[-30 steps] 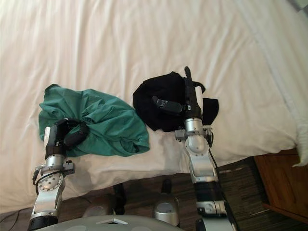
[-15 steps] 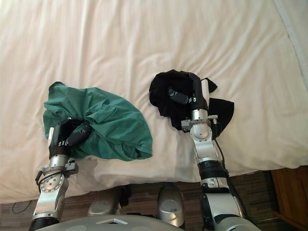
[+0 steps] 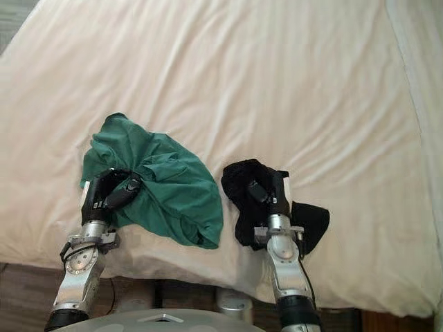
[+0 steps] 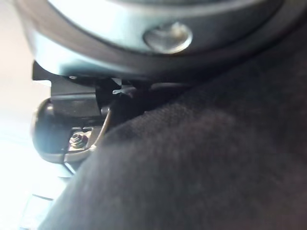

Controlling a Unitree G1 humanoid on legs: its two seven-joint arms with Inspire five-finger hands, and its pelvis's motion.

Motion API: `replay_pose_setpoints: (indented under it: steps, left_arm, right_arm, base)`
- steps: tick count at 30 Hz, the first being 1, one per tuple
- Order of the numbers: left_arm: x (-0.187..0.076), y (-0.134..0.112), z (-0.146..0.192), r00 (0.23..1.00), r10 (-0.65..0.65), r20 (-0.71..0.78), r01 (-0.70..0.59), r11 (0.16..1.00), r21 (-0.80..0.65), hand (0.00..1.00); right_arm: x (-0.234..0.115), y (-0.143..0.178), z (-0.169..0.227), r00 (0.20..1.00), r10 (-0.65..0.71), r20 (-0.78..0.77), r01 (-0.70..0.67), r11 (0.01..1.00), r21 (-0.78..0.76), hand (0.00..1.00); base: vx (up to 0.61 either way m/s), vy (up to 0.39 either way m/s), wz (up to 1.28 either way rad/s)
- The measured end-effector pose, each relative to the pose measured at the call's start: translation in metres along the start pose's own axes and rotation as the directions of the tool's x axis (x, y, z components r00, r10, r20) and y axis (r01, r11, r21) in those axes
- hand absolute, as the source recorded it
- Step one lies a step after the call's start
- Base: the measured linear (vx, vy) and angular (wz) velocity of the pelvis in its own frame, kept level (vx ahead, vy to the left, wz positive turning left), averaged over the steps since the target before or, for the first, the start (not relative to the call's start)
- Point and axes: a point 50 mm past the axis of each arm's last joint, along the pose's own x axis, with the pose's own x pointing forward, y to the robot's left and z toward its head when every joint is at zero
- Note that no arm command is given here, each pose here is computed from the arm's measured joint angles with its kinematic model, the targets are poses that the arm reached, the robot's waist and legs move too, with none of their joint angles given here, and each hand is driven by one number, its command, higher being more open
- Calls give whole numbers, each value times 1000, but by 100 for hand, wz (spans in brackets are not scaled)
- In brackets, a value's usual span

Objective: Tidy up the quilt and then pick up the clothes from the bed and put them into the laundry hamper

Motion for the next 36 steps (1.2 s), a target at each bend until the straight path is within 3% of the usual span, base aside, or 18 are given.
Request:
replay_pose_setpoints:
  steps: [4, 9, 17, 22, 26, 29, 31, 36]
  left_arm:
    - [-9, -17, -7, 999, -17, -35, 11, 989, -150, 0]
    - [-22, -38, -29, 988, -68, -138, 39, 979, -200, 0]
    - [-50, -7, -79, 918, 91, -387, -152, 980, -130, 0]
    - [-80, 15, -99, 841, 173, -513, -238, 969, -62, 0]
    - [-83, 25, -103, 823, 180, -539, -220, 975, -10, 0]
    - [-72, -2, -101, 845, 67, -530, -100, 994, -34, 0]
    - [-70, -26, -98, 860, -16, -509, -13, 999, -53, 0]
    - [-71, -27, -98, 862, -18, -507, -11, 998, -55, 0]
  right_arm:
    - [-19, -2, -8, 999, -14, -34, 16, 999, 41, 0]
    - [-27, -22, -16, 994, -85, -64, 87, 996, 22, 0]
    - [-65, -64, -64, 912, -301, -277, 289, 954, -84, 0]
    - [-79, -66, -77, 880, -308, -361, 281, 951, -127, 0]
    - [-91, -25, -84, 900, -167, -402, 150, 986, -73, 0]
    - [-101, 12, -102, 863, 14, -505, -26, 1000, -16, 0]
    - [-96, 26, -96, 877, 97, -470, -113, 994, -6, 0]
    - [-95, 55, -94, 872, 141, -469, -112, 990, 89, 0]
  base:
    - [-9, -40, 105]
    - [-103, 7, 145]
    - [-5, 255, 137]
    - [180, 354, 109]
    - [175, 82, 99]
    - [159, 40, 176]
    - [199, -12, 185]
    - [248, -80, 126]
